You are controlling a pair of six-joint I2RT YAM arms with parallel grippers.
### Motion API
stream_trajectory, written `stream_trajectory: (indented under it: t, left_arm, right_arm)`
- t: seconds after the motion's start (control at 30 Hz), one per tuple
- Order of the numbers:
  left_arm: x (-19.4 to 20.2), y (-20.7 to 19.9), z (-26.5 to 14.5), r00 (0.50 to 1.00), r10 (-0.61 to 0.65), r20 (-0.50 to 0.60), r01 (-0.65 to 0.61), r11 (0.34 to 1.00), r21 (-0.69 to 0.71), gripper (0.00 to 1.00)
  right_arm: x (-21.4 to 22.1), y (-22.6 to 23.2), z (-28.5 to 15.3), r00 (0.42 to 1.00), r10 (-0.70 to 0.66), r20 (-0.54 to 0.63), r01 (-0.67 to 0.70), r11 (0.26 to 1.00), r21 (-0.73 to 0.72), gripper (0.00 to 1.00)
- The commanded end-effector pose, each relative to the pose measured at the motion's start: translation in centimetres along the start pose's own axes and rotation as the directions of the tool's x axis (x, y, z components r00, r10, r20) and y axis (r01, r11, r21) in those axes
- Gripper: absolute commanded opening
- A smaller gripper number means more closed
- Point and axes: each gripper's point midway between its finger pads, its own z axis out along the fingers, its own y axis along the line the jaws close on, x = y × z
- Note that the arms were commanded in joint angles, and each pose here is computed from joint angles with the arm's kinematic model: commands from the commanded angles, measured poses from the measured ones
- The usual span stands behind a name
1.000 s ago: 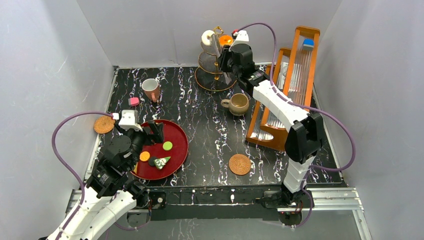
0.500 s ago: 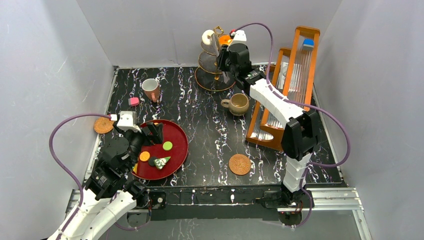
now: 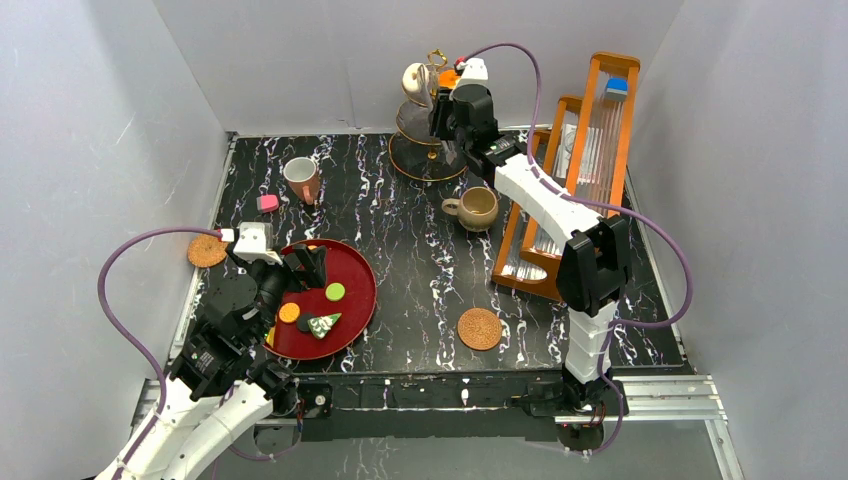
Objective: Serve the afternoon tea
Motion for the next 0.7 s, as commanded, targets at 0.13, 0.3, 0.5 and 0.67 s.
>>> stream_trajectory:
  t: [0.13, 0.3, 0.5, 0.67]
  left_arm:
    - [-0.5, -0.1, 0.1, 1.0, -0.005, 0.019, 0.005, 1.0, 0.0, 0.92]
    - [-0.5, 0.0, 0.1, 1.0, -0.005, 0.021, 0.005, 1.0, -0.003, 0.92]
    - [-0.4, 0.0, 0.2, 1.0, -0.003, 0.017, 0.003, 1.0, -0.008, 0.92]
    - [-0.3, -0.1, 0.3, 1.0, 0.0, 0.011, 0.0, 1.0, -0.007, 0.92]
  right_arm:
    - [-6.7, 1.9, -1.8, 0.987, 0.011, 0.161, -0.004, 0.999, -0.044, 0.47]
    - [-6.8, 1.6, -3.0, 0.989, -0.019, 0.148, 0.023, 0.999, -0.024, 0.49]
    - [-7.9, 1.9, -4.8, 0.986, -0.045, 0.162, 0.05, 0.998, -0.029, 0.5]
    - [-8.7, 2.1, -6.3, 0.984, -0.058, 0.166, 0.066, 0.997, -0.042, 0.49]
